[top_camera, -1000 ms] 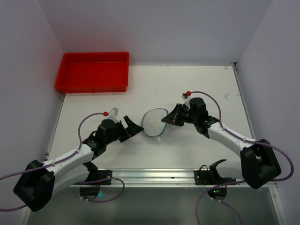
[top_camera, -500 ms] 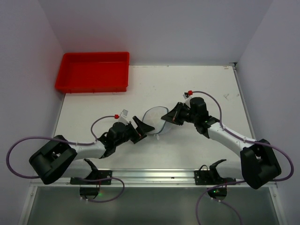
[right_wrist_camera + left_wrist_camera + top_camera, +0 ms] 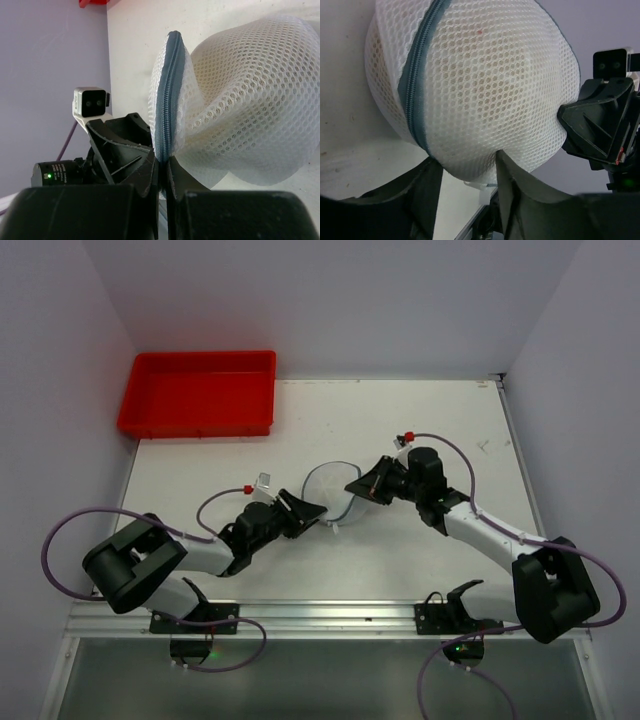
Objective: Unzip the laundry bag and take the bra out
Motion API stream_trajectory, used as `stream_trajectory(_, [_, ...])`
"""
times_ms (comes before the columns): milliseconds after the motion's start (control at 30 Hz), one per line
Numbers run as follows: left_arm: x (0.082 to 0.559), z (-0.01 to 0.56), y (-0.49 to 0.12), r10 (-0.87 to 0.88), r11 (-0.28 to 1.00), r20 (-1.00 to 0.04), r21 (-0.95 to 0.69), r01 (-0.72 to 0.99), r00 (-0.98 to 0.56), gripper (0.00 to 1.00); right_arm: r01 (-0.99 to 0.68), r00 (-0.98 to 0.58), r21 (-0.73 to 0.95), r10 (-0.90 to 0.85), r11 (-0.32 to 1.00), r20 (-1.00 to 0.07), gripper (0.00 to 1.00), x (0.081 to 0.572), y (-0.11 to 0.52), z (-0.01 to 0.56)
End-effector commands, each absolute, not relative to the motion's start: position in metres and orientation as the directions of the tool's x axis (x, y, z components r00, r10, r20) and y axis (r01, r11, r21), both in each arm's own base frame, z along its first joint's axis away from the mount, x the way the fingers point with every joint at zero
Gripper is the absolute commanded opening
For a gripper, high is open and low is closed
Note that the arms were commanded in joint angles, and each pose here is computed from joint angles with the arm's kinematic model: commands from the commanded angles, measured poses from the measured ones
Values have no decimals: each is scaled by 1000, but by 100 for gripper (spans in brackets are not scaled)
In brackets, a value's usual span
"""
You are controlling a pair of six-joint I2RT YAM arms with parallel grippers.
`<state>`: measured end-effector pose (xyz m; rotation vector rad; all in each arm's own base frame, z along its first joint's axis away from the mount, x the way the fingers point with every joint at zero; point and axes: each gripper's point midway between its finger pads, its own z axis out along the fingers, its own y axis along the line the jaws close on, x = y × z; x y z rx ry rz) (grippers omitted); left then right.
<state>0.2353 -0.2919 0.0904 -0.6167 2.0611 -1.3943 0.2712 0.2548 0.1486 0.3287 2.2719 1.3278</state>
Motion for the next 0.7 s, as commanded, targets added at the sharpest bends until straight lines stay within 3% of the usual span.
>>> stream_trajectory(0, [249,137,-298,-706,227,-200,-973,50,-680,46,-51,-859,874,425,484,-285,0,267,257,148])
stream_trajectory(133, [246,146,-295,-701,237,-216,-969,64,-679,19,-38,-856,859,427,510,-291,0,265,253,139])
stream_trajectory(333, [241,158,-289,-689,272,-246,-960,72,-682,5,-32,-832,791,421,611,-360,1,270,238,127])
stream_trajectory(367, [241,159,-289,-689,279,-249,-958,68,-681,0,-41,-816,758,416,651,-402,8,274,231,125])
stream_trajectory(400, [242,161,-287,-695,289,-258,-955,68,-671,0,-51,-801,734,411,677,-435,22,277,226,126])
stream_trajectory(467, [244,167,-285,-701,299,-264,-952,63,-662,0,-75,-769,672,386,737,-510,34,280,213,130])
stream_trajectory(500, [246,172,-284,-710,297,-267,-953,66,-652,0,-93,-756,651,372,754,-539,46,279,209,134])
stream_trajectory(600, [253,174,-286,-713,326,-273,-944,39,-646,0,-154,-692,563,318,812,-648,57,277,199,155])
stream_trajectory(667, [258,175,-289,-711,352,-279,-936,18,-646,0,-191,-663,521,282,832,-693,58,270,199,167])
